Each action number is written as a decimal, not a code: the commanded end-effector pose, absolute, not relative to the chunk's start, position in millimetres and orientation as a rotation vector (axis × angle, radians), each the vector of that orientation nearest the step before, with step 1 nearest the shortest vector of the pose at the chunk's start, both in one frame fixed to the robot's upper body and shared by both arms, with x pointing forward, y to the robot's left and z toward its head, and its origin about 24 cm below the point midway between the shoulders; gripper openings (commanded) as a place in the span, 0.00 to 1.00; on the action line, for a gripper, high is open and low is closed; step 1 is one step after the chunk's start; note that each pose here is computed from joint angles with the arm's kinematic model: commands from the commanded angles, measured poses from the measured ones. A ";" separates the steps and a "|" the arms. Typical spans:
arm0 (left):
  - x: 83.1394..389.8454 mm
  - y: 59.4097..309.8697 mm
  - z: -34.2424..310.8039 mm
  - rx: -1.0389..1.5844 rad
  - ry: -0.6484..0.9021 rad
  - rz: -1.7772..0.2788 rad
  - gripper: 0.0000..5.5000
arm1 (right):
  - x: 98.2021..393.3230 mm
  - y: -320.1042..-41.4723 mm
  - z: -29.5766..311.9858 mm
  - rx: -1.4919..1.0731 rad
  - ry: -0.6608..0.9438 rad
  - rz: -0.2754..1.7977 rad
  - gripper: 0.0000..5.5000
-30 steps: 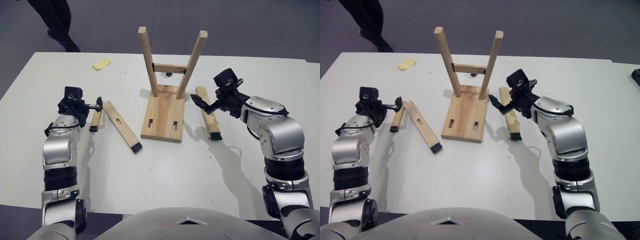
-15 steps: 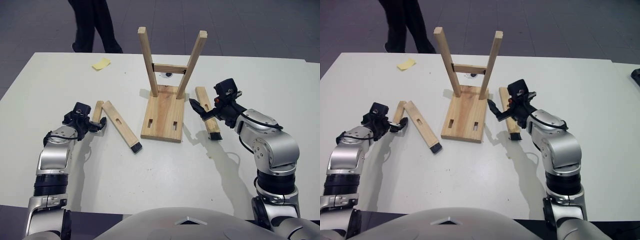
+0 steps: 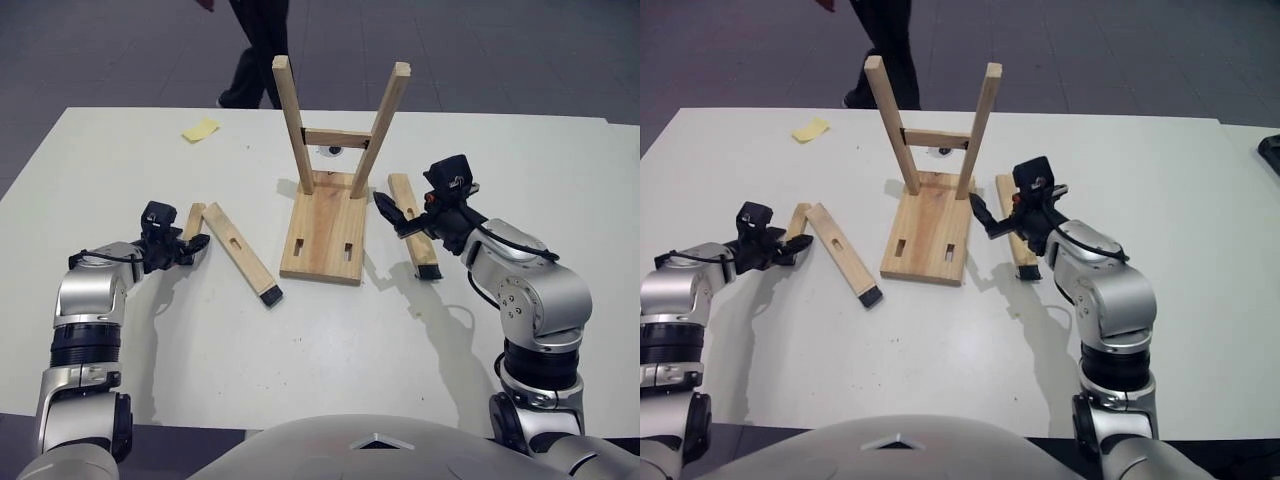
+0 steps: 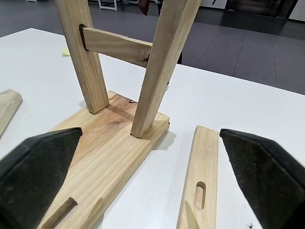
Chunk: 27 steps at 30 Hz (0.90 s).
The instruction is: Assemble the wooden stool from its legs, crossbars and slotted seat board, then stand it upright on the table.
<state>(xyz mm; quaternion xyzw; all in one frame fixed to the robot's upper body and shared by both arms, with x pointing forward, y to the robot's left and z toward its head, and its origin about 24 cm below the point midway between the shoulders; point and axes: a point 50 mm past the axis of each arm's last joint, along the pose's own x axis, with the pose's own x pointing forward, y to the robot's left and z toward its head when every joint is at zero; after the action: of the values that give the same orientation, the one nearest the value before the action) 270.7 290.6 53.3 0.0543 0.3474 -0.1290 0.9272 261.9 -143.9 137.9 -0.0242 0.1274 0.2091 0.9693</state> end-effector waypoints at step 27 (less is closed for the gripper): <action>298.4 275.3 123.7 -0.040 0.128 -0.239 0.24 | 261.6 -124.3 168.2 0.426 0.022 0.449 0.98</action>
<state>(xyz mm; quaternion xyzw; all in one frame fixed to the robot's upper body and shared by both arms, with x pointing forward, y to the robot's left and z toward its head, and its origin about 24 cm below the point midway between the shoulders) 284.1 294.5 72.2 -0.0083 0.2010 -0.0972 0.9747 263.0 -128.0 149.9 0.1494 0.0582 0.1944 0.9677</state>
